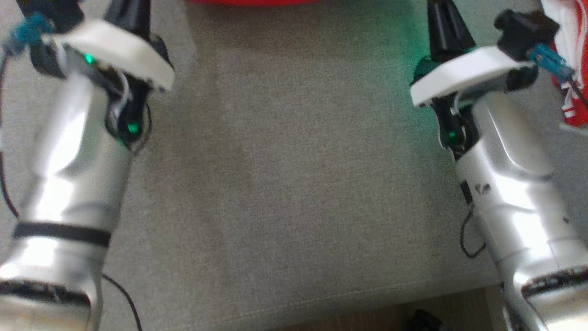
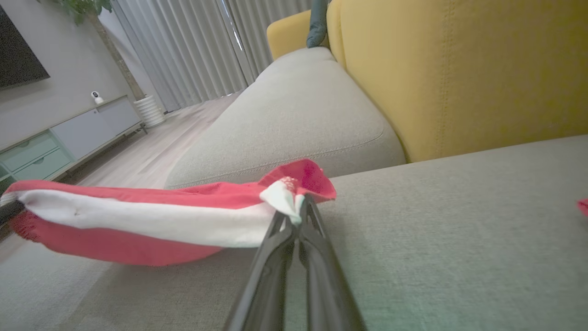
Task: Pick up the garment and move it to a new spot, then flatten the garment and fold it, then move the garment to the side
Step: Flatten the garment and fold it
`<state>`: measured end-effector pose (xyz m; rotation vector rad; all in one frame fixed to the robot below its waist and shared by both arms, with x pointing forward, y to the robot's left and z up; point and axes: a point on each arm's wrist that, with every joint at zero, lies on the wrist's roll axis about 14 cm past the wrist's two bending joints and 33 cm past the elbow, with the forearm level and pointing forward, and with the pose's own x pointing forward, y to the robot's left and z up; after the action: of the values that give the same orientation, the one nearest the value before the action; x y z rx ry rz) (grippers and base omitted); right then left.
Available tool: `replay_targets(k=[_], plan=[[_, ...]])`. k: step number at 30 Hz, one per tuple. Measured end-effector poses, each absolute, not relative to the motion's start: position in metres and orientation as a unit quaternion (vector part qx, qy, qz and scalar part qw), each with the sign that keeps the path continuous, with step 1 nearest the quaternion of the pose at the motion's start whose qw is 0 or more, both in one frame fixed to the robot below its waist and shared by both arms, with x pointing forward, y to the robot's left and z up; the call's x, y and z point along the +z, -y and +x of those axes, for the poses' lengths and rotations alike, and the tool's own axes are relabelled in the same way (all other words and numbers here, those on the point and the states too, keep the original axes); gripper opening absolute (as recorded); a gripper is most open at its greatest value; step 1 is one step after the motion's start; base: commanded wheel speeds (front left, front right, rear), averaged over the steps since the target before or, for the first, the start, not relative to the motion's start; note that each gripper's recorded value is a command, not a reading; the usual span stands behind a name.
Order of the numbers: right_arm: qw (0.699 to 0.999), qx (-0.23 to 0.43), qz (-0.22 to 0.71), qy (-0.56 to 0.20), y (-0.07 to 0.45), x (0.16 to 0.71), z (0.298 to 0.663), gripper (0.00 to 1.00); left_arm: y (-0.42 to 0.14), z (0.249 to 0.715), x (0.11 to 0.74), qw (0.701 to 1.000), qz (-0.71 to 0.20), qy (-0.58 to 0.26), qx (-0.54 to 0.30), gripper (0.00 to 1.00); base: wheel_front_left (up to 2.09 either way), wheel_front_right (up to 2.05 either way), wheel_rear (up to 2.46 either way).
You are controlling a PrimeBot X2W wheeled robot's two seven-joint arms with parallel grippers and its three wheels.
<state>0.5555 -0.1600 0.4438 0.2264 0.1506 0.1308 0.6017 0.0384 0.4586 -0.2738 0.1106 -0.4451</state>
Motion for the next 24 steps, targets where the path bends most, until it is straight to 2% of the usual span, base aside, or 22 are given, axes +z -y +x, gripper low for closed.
replay_targets(k=[4, 9, 18, 24], plan=[[0.992, 0.055, 0.102, -0.05, 0.168, 0.456, 0.539, 0.0, -0.038, 0.571, 0.458, 0.961, -0.144, -0.052, -0.229, 0.0, 0.0, 0.0, 0.0], [0.994, 0.045, 0.085, -0.042, 0.173, 0.456, 0.5, 0.0, -0.042, 0.519, 0.457, 0.958, -0.155, -0.056, -0.235, 0.0, 0.0, 0.0, 0.0], [0.996, 0.023, 0.088, -0.025, 0.179, 0.468, 0.409, 0.0, -0.049, 0.419, 0.479, 0.958, -0.18, -0.038, -0.221, 0.0, 0.0, 0.0, 0.0], [0.994, 0.009, 0.098, -0.045, 0.184, 0.47, 0.349, 0.0, -0.053, 0.365, 0.489, 0.958, -0.198, -0.033, -0.205, 0.0, 0.0, 0.0, 0.0]])
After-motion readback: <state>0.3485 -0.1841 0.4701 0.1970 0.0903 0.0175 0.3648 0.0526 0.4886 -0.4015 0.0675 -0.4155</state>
